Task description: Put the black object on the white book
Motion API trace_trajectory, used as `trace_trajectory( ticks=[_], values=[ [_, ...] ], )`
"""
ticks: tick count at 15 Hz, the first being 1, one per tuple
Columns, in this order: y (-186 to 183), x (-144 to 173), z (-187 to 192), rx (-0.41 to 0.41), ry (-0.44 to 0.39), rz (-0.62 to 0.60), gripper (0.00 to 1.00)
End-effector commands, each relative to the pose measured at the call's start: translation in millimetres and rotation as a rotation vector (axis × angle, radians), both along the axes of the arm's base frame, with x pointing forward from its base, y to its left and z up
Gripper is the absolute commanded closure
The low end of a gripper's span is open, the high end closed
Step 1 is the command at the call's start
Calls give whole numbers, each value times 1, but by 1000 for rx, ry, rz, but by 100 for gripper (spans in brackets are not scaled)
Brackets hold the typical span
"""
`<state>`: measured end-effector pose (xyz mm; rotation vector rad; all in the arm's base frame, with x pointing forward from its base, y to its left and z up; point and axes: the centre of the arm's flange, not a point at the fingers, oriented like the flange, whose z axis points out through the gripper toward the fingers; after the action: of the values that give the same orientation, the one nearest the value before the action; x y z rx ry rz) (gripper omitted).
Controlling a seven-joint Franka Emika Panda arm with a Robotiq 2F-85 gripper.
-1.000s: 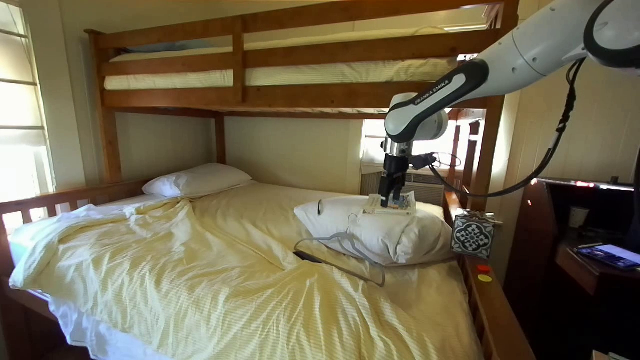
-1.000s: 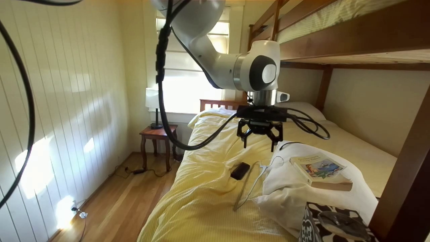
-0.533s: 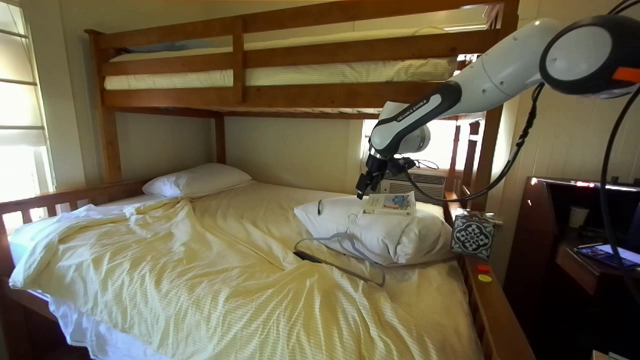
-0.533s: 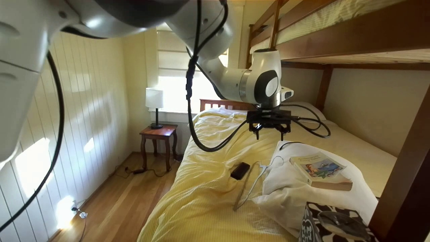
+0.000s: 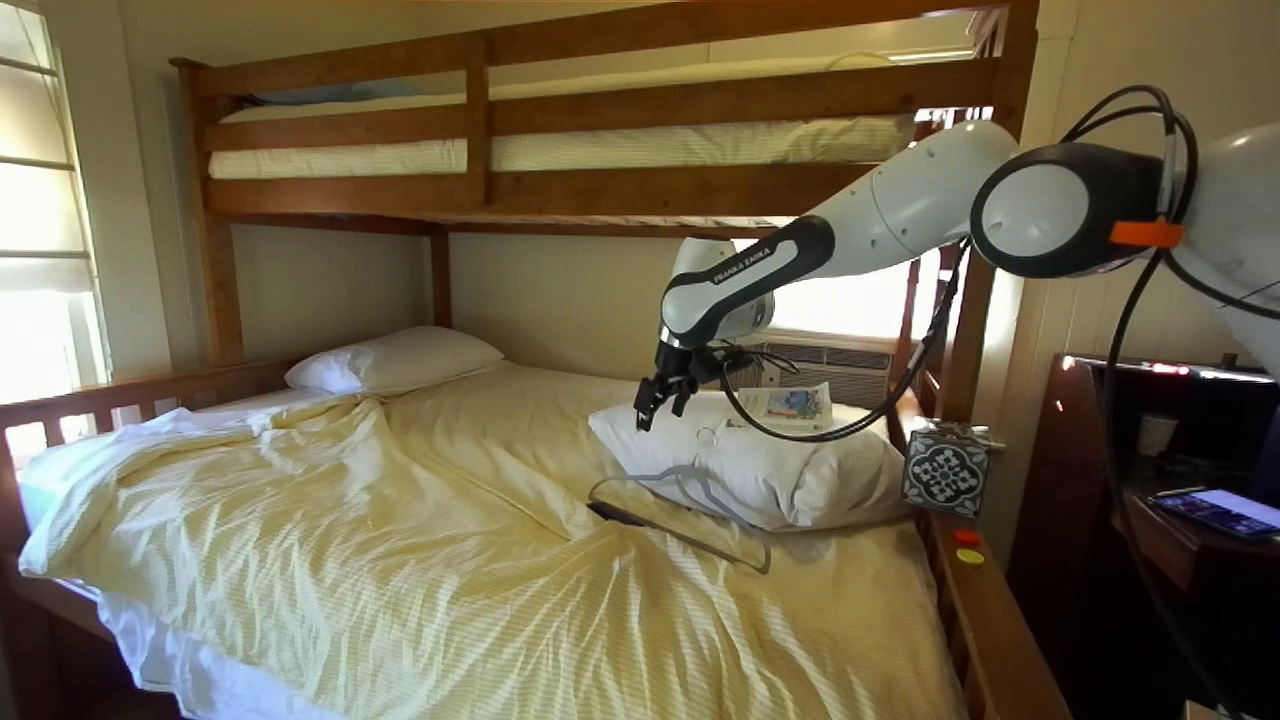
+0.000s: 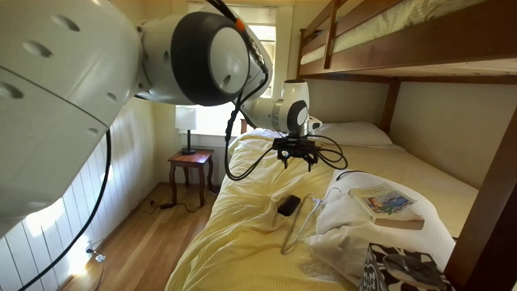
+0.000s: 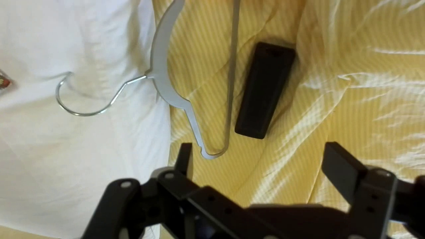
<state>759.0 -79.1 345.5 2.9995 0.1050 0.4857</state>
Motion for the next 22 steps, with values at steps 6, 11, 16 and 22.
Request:
trace_trajectory(
  ticks=[6, 11, 16, 22],
  values=[
    [-11, 40, -41, 81, -98, -222, 0],
    [-31, 67, -114, 150, -69, -330, 0],
    [-28, 87, -148, 161, -30, -288, 0],
    [-19, 102, -166, 168, 52, -266, 0]
  ],
)
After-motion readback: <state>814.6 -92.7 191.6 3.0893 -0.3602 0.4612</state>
